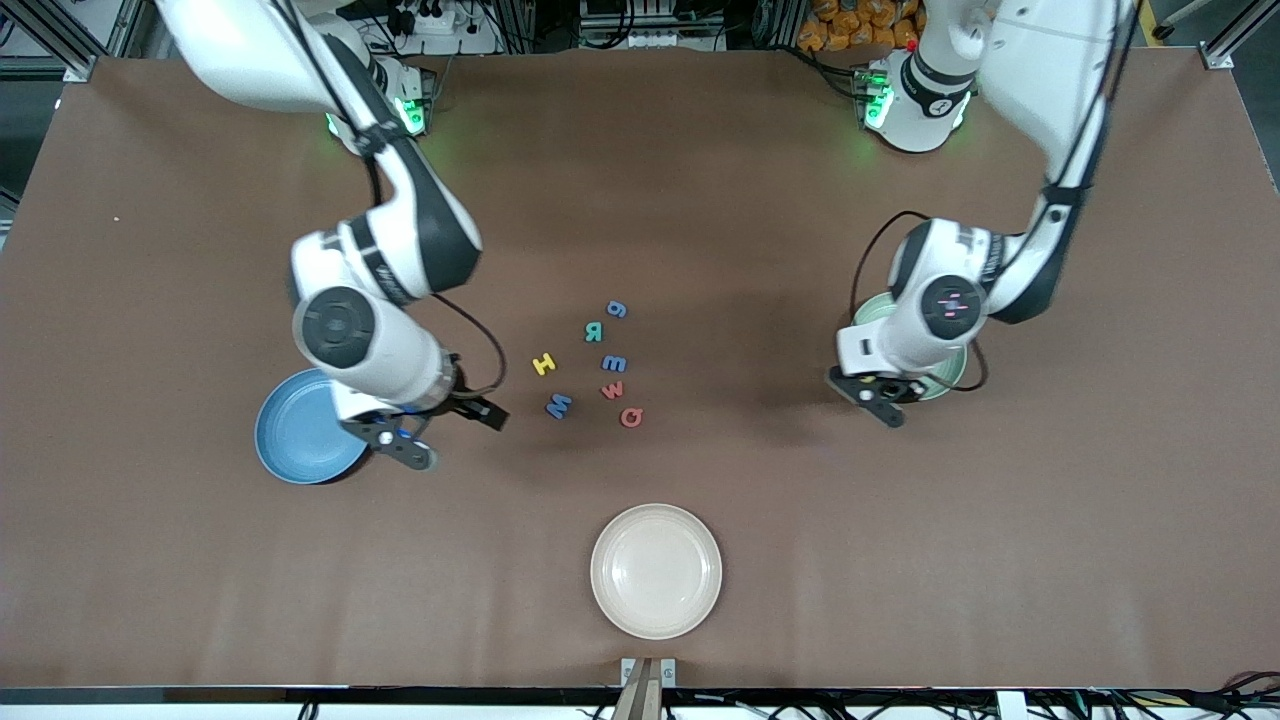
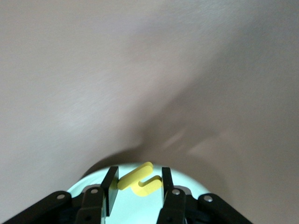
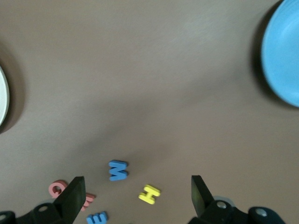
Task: Sort uppercase to blue plate, lowercase to green plate
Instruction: 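Carry the yellow h to the green plate while the right gripper reaches letters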
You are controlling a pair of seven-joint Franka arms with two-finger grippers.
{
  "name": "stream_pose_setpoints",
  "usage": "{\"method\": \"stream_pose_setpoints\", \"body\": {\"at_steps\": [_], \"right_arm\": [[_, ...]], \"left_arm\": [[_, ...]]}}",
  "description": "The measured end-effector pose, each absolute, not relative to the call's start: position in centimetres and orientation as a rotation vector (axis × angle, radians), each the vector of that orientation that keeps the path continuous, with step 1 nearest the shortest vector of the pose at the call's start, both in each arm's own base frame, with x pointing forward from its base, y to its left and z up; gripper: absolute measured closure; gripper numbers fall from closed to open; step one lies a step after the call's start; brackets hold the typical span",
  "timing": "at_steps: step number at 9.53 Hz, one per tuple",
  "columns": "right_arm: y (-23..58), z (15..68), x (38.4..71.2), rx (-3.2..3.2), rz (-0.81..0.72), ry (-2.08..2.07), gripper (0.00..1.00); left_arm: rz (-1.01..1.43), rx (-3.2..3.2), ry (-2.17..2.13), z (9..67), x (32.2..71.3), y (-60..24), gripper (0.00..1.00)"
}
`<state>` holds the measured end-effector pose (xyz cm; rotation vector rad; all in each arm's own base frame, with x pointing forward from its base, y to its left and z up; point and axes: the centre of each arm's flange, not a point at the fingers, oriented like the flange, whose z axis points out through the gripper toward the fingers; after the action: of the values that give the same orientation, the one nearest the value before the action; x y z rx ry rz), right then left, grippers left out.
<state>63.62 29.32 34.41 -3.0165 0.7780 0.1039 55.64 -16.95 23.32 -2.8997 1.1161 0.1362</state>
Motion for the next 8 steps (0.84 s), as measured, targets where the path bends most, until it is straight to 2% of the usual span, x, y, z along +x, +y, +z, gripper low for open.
{"method": "stream_pose_setpoints", "body": {"at_steps": [2, 5, 8], "right_arm": [[31.3, 31.8, 63.4, -3.005, 0.094, 0.813, 0.00], [33.5, 28.6, 63.0, -2.991, 0.068, 0.825, 0.00], [35.2, 25.5, 62.6, -2.985, 0.042, 0.800, 0.00]], "left_arm": [[0.162, -2.902, 1.116, 25.1, 55.0, -16.6, 0.59], [0.222, -2.910, 1.102, 20.5, 51.0, -14.8, 0.59], [0.234, -2.914, 1.098, 20.5, 49.1, -14.0, 0.57]]}}
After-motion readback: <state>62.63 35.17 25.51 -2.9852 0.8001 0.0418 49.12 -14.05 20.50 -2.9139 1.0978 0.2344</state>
